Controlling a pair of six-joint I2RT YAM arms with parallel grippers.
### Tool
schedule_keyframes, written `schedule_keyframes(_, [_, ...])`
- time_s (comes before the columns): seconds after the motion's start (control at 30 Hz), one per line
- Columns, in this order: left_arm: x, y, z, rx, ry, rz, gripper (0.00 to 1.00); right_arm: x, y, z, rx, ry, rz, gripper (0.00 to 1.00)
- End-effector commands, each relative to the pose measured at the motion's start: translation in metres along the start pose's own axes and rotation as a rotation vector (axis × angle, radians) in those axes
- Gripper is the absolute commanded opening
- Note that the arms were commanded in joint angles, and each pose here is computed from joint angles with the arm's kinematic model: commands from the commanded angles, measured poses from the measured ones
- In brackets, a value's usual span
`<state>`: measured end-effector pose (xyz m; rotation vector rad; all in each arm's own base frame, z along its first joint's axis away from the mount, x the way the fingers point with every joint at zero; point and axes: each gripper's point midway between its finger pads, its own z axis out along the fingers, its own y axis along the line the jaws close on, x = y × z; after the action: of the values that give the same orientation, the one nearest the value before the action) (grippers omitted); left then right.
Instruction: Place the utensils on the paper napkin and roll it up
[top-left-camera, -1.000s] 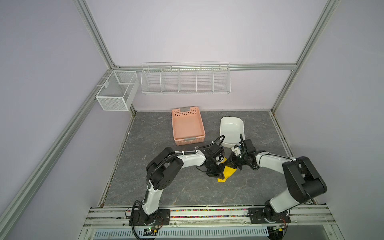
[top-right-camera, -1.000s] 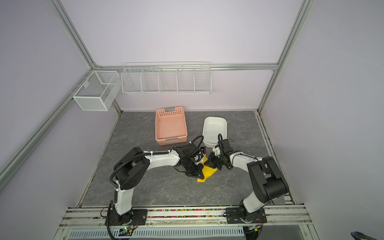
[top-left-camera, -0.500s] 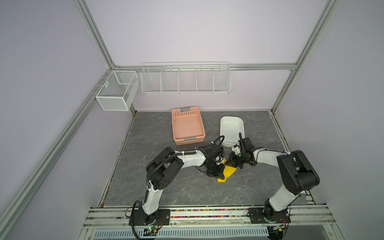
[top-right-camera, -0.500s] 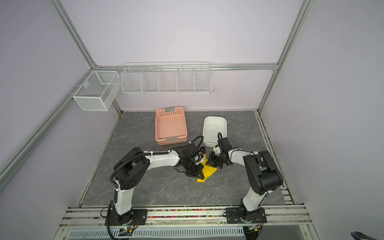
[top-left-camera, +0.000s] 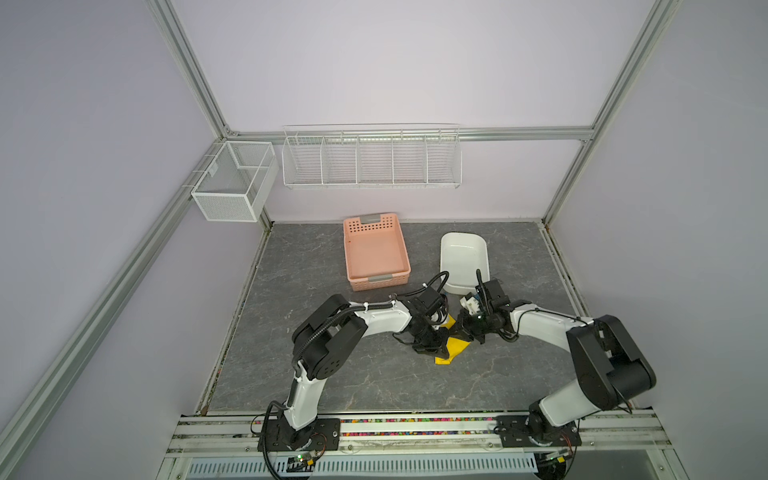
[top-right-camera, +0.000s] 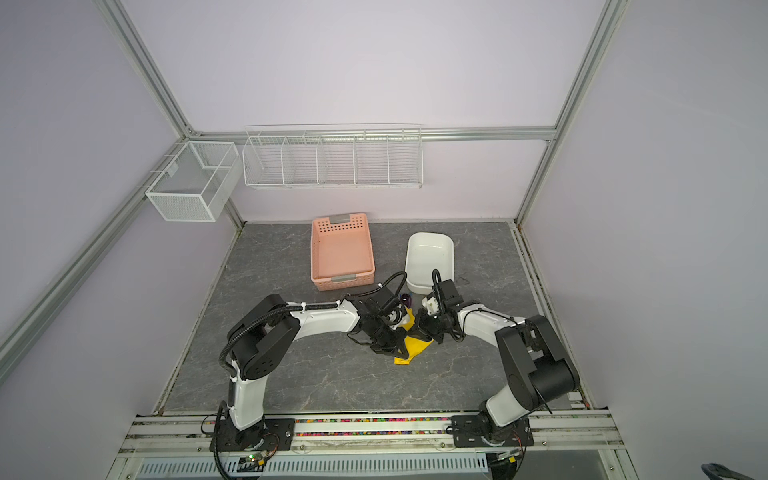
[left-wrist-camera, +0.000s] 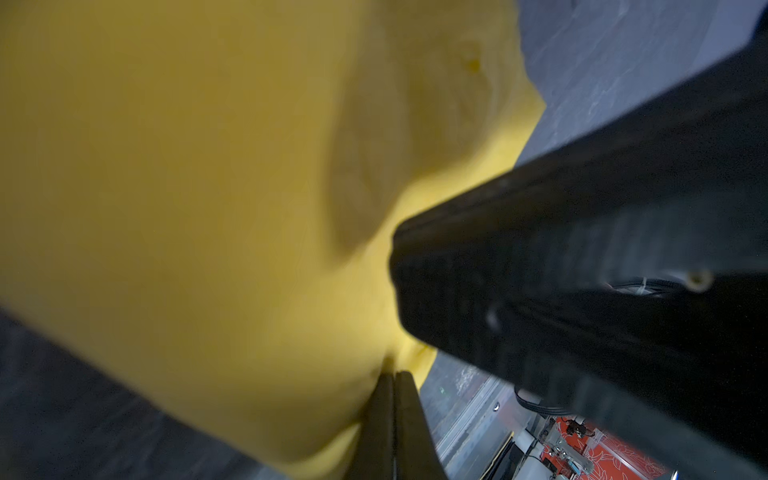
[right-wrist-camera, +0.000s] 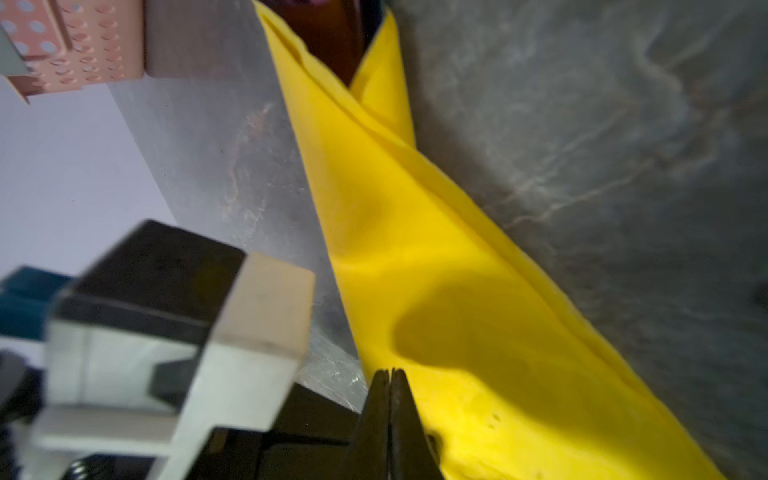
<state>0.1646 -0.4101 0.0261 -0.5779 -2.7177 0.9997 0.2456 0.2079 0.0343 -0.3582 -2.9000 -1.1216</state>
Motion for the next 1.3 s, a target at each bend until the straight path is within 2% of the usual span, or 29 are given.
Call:
schedule_keyframes(0.0, [0.016,0.031,0.012,-0.09,0.05,-0.057,0.0,0.005,-0.013,0.01,0.02,0.018,0.031,0.06])
schedule_keyframes(0.13, [0.015,0.03,0.012,-0.085,0.047,-0.053,0.0,0.01,-0.023,0.021,0.025,0.057,0.044,0.07])
schedule_keyframes(0.3, [0.007,0.017,0.003,-0.064,0.011,-0.031,0.0,0.015,-0.041,0.021,0.098,0.061,0.049,0.07])
schedule_keyframes(0.53, [-0.023,-0.019,-0.052,-0.035,-0.149,0.015,0.06,0.017,-0.049,0.019,0.139,0.063,0.042,0.07])
schedule_keyframes(0.73, [-0.053,-0.002,-0.091,-0.006,-0.292,-0.044,0.18,0.017,-0.048,0.019,0.135,0.062,0.04,0.07])
schedule_keyframes(1.0, [-0.076,0.023,-0.086,0.058,-0.338,-0.111,0.33,0.016,-0.046,0.018,0.132,0.065,0.041,0.07])
schedule_keyframes(1.27, [-0.077,0.037,-0.057,0.109,-0.293,-0.147,0.37,0.017,-0.046,0.018,0.13,0.063,0.041,0.07])
